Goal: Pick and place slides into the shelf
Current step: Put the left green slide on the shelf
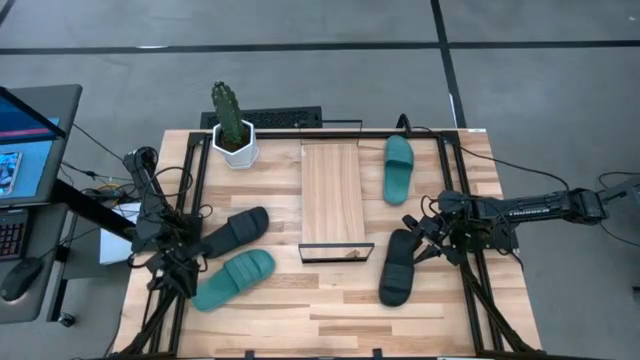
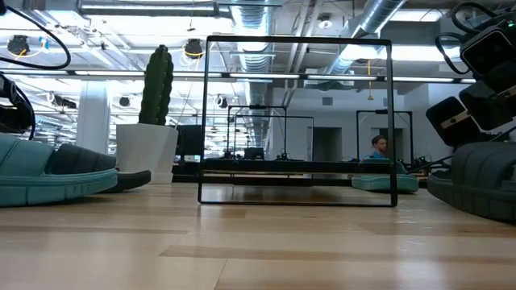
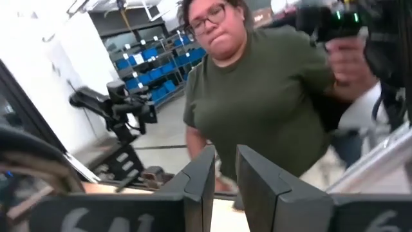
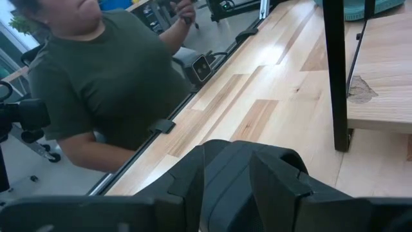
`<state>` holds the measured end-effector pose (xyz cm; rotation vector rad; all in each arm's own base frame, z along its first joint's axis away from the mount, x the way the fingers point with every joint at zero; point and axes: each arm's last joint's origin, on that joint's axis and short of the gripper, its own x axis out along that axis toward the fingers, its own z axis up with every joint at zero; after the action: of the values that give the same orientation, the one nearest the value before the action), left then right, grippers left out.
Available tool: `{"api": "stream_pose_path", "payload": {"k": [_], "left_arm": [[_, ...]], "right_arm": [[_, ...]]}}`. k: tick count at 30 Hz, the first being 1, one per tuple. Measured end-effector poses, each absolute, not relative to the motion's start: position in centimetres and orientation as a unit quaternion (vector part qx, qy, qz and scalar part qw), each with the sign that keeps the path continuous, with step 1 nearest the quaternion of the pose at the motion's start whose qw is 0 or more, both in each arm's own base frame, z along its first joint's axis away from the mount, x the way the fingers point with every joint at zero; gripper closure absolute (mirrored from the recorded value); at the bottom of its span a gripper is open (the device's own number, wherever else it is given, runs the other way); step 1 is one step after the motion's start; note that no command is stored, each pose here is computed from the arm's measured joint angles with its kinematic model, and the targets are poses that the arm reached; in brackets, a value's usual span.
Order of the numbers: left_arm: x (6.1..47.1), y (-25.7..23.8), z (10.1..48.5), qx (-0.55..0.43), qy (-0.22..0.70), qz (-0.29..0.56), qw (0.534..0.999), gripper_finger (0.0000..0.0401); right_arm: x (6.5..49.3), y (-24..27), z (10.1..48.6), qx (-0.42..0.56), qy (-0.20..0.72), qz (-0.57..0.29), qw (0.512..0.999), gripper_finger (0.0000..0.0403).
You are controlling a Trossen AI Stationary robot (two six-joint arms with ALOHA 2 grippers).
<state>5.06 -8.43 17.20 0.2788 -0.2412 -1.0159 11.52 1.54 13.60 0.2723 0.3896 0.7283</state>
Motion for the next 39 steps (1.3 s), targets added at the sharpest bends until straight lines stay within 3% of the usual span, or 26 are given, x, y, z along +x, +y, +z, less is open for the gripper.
{"api": "stream_pose_path", "payload": {"k": [5,9,13,17,28,39], "left_arm": [[5.4,-8.2,17.4,-0.012,-0.044,-0.43,0.902,0.0346],[6.0,-7.5,17.3,-0.159,0.011,-0.277,0.947,0.0346],[6.4,-6.8,17.2,-0.245,0.01,-0.159,0.957,0.0346],[6.4,-6.7,17.2,-0.263,0.006,-0.128,0.956,0.0346],[6.4,-6.8,17.2,-0.279,0.012,-0.142,0.95,0.0346],[6.4,-6.6,17.2,-0.23,0.0,-0.107,0.967,0.0346]], "right_arm": [[11.5,1.5,13.6,0.132,0.189,0.353,0.907,0.0289],[11.5,1.5,13.6,0.132,0.189,0.353,0.907,0.0289],[11.5,1.5,13.6,0.132,0.189,0.353,0.907,0.0289],[11.5,1.5,13.6,0.132,0.189,0.353,0.907,0.0289],[11.5,1.5,13.6,0.132,0.189,0.353,0.907,0.0289],[11.5,1.5,13.6,0.132,0.189,0.353,0.907,0.0289]]}}
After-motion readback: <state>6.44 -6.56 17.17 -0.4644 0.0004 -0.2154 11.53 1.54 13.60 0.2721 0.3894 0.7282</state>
